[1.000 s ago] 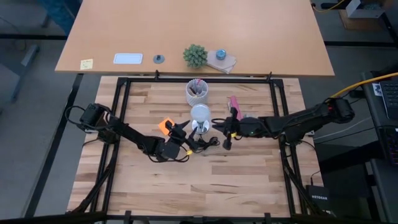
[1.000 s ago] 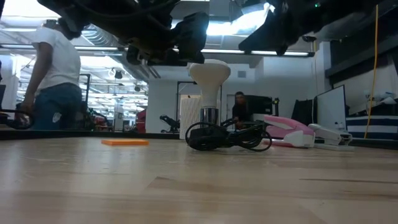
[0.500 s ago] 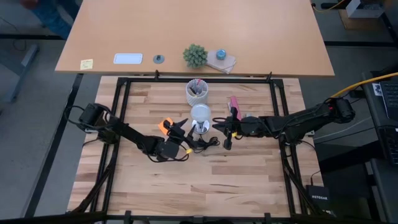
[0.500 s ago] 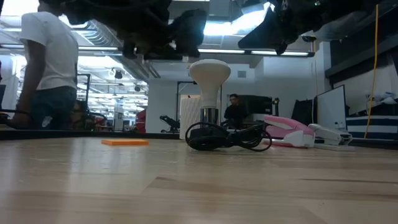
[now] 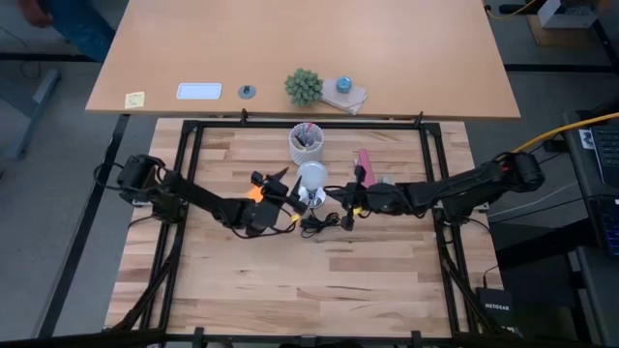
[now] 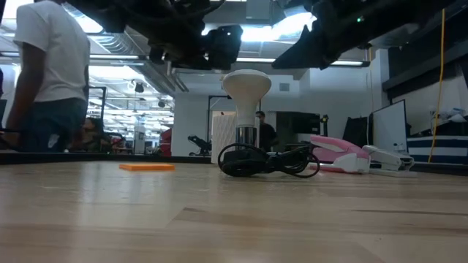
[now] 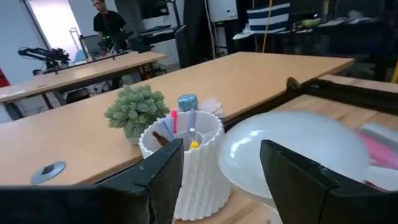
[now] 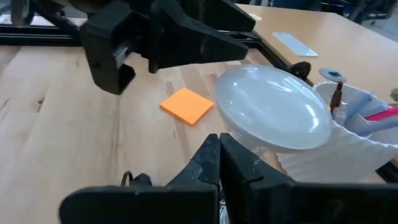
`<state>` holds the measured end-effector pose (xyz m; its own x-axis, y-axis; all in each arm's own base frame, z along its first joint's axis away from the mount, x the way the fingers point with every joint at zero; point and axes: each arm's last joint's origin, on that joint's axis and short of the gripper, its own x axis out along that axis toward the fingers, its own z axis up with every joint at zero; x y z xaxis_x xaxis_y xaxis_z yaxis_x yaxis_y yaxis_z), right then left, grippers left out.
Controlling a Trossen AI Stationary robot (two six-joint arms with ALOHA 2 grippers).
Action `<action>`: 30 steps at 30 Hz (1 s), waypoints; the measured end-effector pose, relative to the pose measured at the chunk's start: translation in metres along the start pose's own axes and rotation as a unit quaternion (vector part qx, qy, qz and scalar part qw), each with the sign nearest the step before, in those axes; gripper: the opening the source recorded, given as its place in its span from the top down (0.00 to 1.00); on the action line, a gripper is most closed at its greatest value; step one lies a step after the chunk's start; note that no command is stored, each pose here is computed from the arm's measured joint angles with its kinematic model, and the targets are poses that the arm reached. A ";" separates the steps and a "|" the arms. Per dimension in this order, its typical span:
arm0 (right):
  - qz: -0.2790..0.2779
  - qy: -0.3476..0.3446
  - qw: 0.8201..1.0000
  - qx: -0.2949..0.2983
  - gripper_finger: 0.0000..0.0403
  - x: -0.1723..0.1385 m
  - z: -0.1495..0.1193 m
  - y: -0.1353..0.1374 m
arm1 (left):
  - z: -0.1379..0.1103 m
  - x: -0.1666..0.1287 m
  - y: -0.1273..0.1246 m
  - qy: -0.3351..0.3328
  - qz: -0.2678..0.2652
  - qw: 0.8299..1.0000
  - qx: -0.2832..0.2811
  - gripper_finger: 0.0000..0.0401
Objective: Screw lightbulb
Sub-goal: Remove the lightbulb from the lamp
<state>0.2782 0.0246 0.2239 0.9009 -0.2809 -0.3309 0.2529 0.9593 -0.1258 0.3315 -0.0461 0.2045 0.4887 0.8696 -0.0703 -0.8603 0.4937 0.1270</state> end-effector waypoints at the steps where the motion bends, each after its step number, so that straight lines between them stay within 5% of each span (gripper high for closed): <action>1: -0.006 0.001 1.000 0.001 0.99 0.002 0.000 -0.002 | 0.000 0.002 0.001 0.001 0.003 1.000 0.001 0.49; 30: -0.015 0.015 1.000 0.011 0.99 0.012 -0.005 -0.018 | -0.009 0.019 0.010 0.022 0.037 0.999 0.015 0.49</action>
<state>0.2827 0.0039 0.2177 0.8822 -0.3097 -0.3546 0.2876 0.9508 -0.1151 0.3309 -0.0246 0.1956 0.4171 0.9031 -0.1026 -0.8886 0.4289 0.1626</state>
